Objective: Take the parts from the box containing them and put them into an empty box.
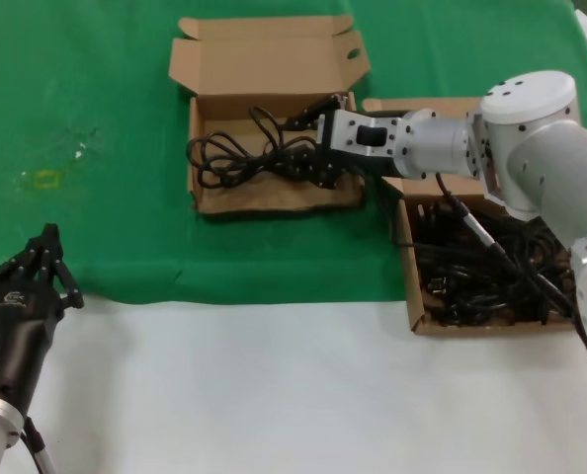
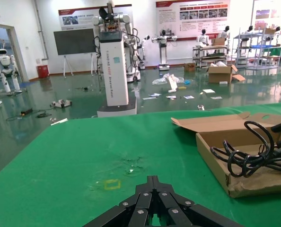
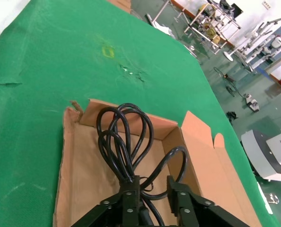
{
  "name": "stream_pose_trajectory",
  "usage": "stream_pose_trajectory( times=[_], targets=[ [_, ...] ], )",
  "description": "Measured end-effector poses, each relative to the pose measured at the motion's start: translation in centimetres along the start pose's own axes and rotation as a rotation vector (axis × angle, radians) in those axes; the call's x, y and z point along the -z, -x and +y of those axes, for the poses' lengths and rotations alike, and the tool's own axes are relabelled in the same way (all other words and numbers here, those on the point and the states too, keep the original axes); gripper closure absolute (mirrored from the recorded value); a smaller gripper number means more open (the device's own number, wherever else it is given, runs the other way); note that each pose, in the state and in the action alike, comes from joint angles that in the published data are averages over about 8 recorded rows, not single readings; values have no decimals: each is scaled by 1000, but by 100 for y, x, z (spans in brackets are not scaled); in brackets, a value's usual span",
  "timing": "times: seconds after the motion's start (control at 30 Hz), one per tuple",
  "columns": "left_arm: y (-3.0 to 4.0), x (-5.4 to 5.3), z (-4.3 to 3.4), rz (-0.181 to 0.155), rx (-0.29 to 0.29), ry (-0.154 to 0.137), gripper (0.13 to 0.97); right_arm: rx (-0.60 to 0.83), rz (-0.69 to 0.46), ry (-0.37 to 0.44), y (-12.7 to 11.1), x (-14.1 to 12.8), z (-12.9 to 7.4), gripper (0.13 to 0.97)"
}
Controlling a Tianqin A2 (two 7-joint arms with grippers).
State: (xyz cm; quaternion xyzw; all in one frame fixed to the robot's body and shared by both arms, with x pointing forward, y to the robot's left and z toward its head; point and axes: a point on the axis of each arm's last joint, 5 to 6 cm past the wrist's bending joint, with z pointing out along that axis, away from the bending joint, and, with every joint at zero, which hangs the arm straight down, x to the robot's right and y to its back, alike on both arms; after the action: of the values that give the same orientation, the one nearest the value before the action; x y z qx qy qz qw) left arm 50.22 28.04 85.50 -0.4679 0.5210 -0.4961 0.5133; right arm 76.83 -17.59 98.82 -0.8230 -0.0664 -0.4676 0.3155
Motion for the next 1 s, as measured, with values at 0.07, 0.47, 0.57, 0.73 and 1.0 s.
stream_pose_trajectory(
  times=[0.07, 0.47, 0.57, 0.73, 1.0],
  targets=[
    [0, 0, 0, 0, 0, 0, 953, -1, 4, 2, 1, 5, 12, 840],
    [0, 0, 0, 0, 0, 0, 949, -1, 10, 3, 5, 13, 31, 700],
    [0, 0, 0, 0, 0, 0, 945, -1, 10, 3, 5, 13, 31, 660],
    [0, 0, 0, 0, 0, 0, 923, -3, 11, 4, 11, 12, 34, 523],
    [0, 0, 0, 0, 0, 0, 846, -67, 49, 11, 154, -2, 116, 353]
  ],
)
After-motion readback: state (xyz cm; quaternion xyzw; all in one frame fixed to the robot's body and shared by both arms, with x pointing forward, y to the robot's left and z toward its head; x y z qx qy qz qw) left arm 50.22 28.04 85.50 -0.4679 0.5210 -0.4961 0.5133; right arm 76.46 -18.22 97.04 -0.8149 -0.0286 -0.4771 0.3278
